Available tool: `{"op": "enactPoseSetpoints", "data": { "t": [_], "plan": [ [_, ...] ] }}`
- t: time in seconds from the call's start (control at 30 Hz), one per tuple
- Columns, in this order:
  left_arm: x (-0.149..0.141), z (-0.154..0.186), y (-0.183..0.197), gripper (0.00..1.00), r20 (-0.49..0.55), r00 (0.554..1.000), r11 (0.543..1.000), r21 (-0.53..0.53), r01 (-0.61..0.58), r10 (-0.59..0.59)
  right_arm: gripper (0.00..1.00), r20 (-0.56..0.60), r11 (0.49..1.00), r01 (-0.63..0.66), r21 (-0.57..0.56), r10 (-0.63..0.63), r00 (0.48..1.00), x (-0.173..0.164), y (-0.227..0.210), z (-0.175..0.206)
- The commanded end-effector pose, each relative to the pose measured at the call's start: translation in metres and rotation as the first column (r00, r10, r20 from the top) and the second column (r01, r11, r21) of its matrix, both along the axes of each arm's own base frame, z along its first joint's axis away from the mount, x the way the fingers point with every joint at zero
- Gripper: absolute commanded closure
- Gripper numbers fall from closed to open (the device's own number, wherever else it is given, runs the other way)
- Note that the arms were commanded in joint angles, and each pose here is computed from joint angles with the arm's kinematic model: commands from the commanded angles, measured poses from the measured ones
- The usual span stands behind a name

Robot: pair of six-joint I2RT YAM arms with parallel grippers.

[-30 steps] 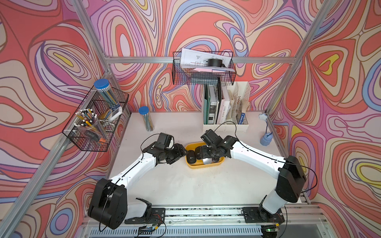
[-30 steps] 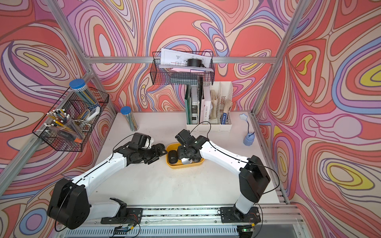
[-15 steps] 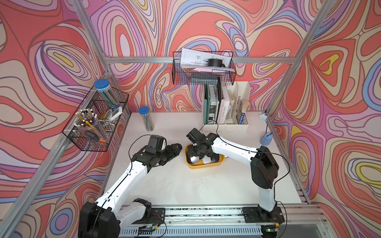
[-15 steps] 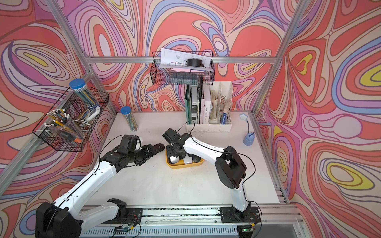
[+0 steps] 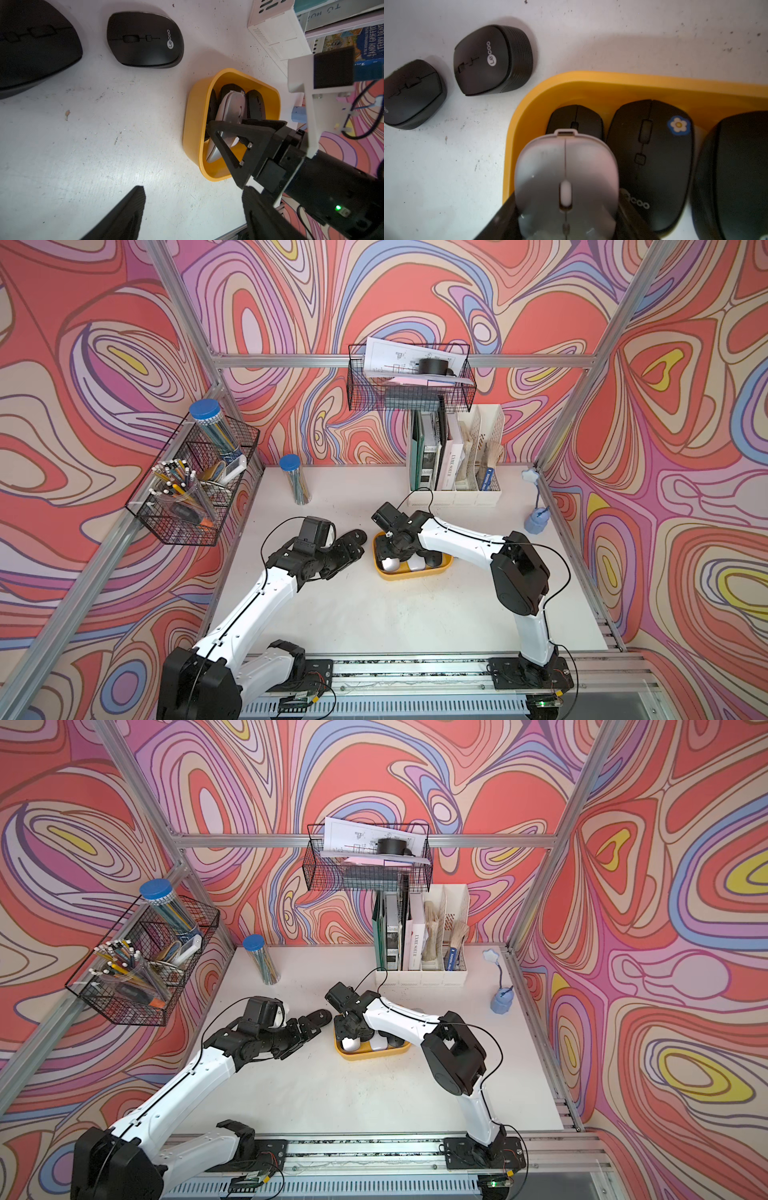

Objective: Put the mouse in the storage box
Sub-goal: Place the mouse in the storage box.

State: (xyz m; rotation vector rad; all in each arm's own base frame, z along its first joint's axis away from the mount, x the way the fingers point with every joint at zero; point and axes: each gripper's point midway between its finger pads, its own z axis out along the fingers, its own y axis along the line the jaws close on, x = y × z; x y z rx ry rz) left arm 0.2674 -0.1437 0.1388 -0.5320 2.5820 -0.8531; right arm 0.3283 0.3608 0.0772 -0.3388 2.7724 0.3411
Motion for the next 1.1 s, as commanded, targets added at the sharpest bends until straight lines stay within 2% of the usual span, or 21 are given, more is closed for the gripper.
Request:
{"op": "enactPoseSetpoints", "data": {
  "t": [0.0, 0.13, 0.5, 0.87, 1.07],
  "plan": [
    [0.001, -0.002, -0.015, 0.21, 0.014, 0.998, 0.995, -0.073, 0.067, -0.067, 0.48, 0.0, 1.0, -0.005, -0.005, 0.005, 1.0, 0.002, 0.005, -0.009],
    [0.001, -0.007, -0.028, 0.22, 0.006, 0.992, 0.984, -0.129, 0.125, -0.125, 0.47, 0.004, 1.0, -0.004, -0.006, 0.004, 1.0, 0.003, 0.006, -0.009],
    [0.0, -0.016, -0.026, 0.21, -0.021, 0.993, 0.987, -0.119, 0.112, -0.115, 0.4, -0.008, 0.997, -0.027, -0.074, 0.027, 1.0, 0.005, 0.001, -0.018],
    [-0.001, -0.015, -0.027, 0.21, -0.024, 0.992, 0.985, -0.123, 0.119, -0.123, 0.33, -0.007, 0.999, -0.021, -0.037, 0.021, 1.0, 0.005, 0.006, -0.011],
    [0.001, -0.012, -0.029, 0.21, -0.02, 0.992, 0.984, -0.129, 0.12, -0.124, 0.32, 0.013, 1.0, -0.023, 0.005, 0.023, 1.0, 0.005, 0.01, 0.007]
  ]
}}
